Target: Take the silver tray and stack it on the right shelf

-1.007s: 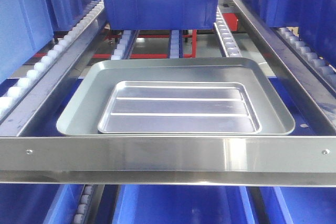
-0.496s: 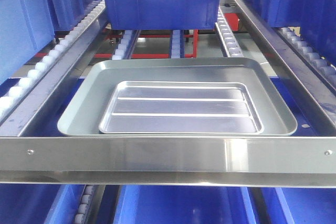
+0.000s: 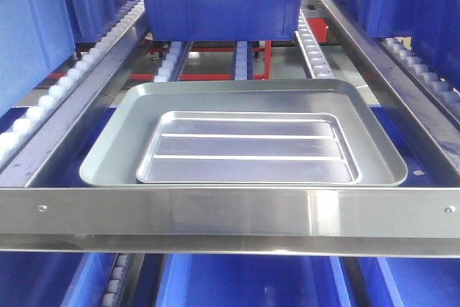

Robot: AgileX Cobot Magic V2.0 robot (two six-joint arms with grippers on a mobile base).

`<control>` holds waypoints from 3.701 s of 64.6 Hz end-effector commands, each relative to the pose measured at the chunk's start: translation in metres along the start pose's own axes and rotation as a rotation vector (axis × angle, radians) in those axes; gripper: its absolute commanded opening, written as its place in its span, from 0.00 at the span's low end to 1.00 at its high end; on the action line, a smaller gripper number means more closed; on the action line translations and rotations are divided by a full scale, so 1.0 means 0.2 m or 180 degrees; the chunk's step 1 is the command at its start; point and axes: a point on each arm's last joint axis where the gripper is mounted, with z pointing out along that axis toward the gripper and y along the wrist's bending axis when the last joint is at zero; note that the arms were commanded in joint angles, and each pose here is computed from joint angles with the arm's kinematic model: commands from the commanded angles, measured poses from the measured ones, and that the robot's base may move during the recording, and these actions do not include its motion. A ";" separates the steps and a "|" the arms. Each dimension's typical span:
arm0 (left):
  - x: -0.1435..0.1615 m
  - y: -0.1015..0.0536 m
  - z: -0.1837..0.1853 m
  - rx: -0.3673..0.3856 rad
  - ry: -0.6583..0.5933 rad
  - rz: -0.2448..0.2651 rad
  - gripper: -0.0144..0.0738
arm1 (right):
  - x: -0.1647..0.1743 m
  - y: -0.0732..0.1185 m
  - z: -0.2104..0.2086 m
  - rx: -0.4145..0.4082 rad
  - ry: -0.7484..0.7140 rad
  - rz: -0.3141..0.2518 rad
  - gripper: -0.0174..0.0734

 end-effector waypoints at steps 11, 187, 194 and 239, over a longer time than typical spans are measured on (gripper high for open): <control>0.00 0.00 -0.06 -0.0192 -0.0486 0.0301 0.06 | -0.07 0.01 -0.01 -0.0047 -0.0296 -0.0084 0.25; 0.53 0.18 0.06 -0.1420 -0.1165 0.0099 0.06 | 0.56 -0.14 0.08 0.1214 -0.0990 -0.0261 0.25; 0.53 0.18 0.06 -0.1420 -0.1165 0.0099 0.06 | 0.56 -0.14 0.08 0.1214 -0.0986 -0.0260 0.25; 0.53 0.18 0.06 -0.1420 -0.1165 0.0099 0.06 | 0.56 -0.14 0.08 0.1215 -0.0979 -0.0259 0.25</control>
